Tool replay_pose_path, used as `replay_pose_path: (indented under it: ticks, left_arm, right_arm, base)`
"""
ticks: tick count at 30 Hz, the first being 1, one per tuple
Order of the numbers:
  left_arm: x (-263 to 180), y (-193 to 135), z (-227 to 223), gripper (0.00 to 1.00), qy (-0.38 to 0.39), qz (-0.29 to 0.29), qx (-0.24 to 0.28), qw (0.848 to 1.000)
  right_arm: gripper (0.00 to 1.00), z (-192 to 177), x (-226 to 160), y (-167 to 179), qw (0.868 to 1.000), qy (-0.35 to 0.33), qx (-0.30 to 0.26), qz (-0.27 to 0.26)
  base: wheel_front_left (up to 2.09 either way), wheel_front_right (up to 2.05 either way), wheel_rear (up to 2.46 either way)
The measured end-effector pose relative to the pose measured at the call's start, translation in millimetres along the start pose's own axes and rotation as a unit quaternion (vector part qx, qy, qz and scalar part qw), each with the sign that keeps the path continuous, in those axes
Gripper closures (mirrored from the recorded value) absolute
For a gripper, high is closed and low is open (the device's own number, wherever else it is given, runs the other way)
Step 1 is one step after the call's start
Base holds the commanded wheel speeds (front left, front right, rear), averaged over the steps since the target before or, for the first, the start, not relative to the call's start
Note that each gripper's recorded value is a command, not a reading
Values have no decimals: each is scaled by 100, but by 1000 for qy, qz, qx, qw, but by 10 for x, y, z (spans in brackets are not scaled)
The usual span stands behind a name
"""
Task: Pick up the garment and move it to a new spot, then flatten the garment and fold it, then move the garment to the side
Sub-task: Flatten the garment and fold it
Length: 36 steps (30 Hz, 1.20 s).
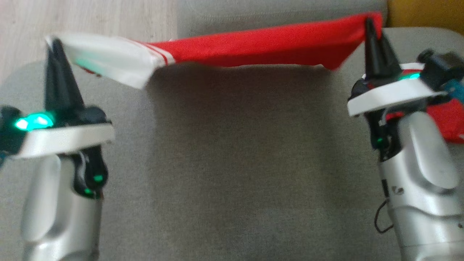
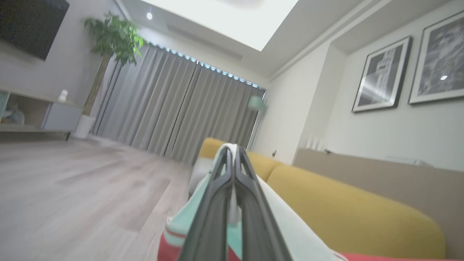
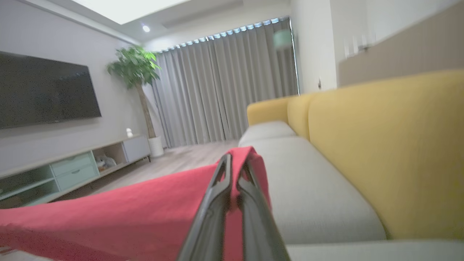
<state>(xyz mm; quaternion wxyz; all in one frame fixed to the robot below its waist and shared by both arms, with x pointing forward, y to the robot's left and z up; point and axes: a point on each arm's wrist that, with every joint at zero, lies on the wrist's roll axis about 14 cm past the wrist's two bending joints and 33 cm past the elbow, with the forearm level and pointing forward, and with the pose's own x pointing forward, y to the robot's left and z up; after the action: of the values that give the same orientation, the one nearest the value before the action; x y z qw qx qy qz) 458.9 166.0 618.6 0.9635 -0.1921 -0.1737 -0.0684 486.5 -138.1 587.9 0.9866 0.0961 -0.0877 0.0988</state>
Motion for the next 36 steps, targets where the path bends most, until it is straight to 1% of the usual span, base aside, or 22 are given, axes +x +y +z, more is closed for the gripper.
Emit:
replay_pose_path:
  ticks: [2,3,6,11,13,15,17,19,21,24,29,31,33,36]
  left_arm:
    - [87,-148,338,100,-47,-18,-7,999]
    - [138,-307,690,100,-95,-38,-14,995]
    - [101,-503,1134,100,-148,-61,-26,987]
    - [-101,-768,1718,100,-210,-90,-39,973]
    - [-164,-835,1866,100,-221,-99,-45,969]
    - [-181,-872,1925,100,-216,-107,-53,969]
    - [-127,-859,1897,100,-198,-112,-34,973]
    - [24,-787,1835,100,-176,-108,-27,978]
    - [255,-726,1720,100,-147,-110,-33,982]
    - [656,-599,1534,100,-109,-115,4,987]
    - [1348,-182,1127,100,-62,-78,39,994]
    - [1579,-23,1020,100,-59,-63,63,994]
    - [1789,103,1001,100,-72,-53,87,992]
    - [2042,216,1005,100,-98,-40,91,990]
  right_arm:
    - [100,359,9,96,999,-40,-14,16]
    - [100,661,-36,169,997,-72,-26,28]
    - [100,989,-178,245,993,-100,-45,40]
    - [100,1435,-450,333,987,-138,-63,47]
    - [100,1575,-522,361,985,-150,-68,49]
    - [100,1658,-558,355,985,-152,-71,46]
    - [100,1697,-558,321,985,-151,-74,40]
    - [100,1633,-497,272,987,-136,-74,34]
    - [100,1481,-352,224,991,-108,-67,32]
    - [100,1273,-10,140,995,-72,-59,30]
    - [100,1063,770,78,995,-39,-79,43]
    - [100,1020,1068,39,995,-41,-78,42]
    - [100,1027,1341,-19,995,-58,-77,37]
    - [100,1049,1642,-70,992,-88,-86,33]
  base:
    - [0,0,0]
    - [0,0,0]
    - [0,0,0]
    - [0,0,0]
    - [0,0,0]
    - [0,0,0]
    - [0,0,0]
    - [0,0,0]
    - [0,0,0]
    - [0,0,0]
    - [0,0,0]
    - [0,0,0]
    - [0,0,0]
    - [0,0,0]
